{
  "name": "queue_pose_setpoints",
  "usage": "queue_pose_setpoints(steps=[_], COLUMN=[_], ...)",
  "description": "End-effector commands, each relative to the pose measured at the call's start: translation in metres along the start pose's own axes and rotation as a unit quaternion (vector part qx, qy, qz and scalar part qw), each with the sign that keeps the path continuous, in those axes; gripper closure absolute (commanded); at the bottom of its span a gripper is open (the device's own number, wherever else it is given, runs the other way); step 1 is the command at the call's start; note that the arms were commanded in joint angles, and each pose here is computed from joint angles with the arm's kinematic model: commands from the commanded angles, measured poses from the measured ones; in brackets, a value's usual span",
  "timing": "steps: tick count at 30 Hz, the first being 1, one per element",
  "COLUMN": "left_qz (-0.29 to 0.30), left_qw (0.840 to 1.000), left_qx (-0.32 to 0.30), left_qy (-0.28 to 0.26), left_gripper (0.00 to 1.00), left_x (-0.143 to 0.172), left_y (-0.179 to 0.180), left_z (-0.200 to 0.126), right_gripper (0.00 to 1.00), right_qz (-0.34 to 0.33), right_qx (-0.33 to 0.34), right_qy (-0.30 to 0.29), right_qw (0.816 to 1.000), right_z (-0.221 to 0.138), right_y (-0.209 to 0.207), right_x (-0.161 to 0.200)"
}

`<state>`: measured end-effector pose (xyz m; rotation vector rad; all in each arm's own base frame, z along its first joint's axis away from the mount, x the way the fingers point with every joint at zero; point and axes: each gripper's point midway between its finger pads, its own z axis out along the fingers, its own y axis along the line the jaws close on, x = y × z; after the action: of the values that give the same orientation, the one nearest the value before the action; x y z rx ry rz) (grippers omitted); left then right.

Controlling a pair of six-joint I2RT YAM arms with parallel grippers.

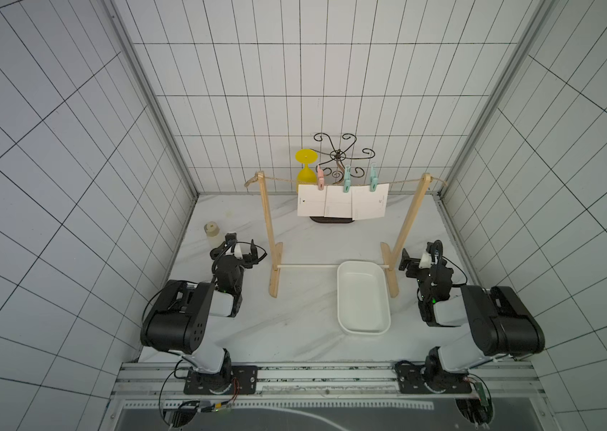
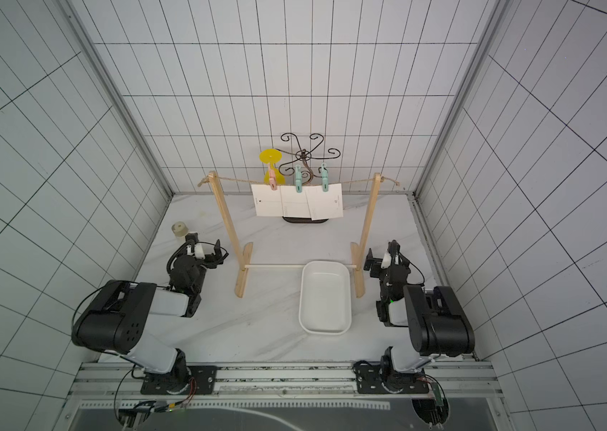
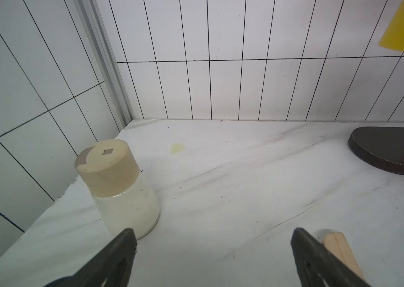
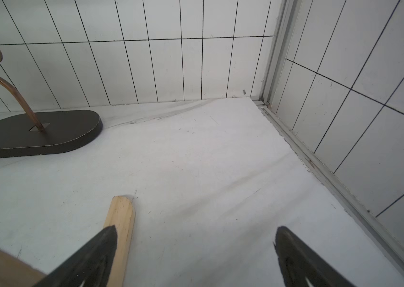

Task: Remove the postcards from the strings
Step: Pinch the postcard on the clothesline.

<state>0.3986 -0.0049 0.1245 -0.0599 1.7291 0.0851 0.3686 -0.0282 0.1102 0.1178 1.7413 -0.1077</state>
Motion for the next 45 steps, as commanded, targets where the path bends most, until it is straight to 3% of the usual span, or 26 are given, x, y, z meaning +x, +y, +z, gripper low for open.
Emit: queue_pose_setpoints(steps=[1, 36, 41, 45], left_qz=[0.009, 0.007, -0.003, -0.006], left_qw=[1.0, 1.0, 1.0, 1.0], left_qx=[0.015, 0.011, -0.011, -0.023], left_qy=[-0.009, -0.01, -0.009, 0.004], left_gripper=[0.03, 0.03, 0.18, 0.3], left_x=[-0.005, -0.005, -0.018, -0.034], left_y=[-0.005, -0.004, 0.004, 0.008], left_z=[0.002, 0.002, 0.0, -0.005], right_gripper=[0.0, 0.0, 0.02, 0.04], right_qz=[0.0, 0.0, -0.003, 0.021], right_qx=[0.003, 0.003, 0.0, 0.047], right_qy=[-0.032, -0.033, -0.032, -0.025], right_qw=[0.999, 0.999, 0.999, 0.998], right_z=[0.008, 0.008, 0.007, 0.002], right_y=[-0.002, -0.002, -0.001, -0.017], right_x=[-0.022, -0.023, -0.033, -0.052])
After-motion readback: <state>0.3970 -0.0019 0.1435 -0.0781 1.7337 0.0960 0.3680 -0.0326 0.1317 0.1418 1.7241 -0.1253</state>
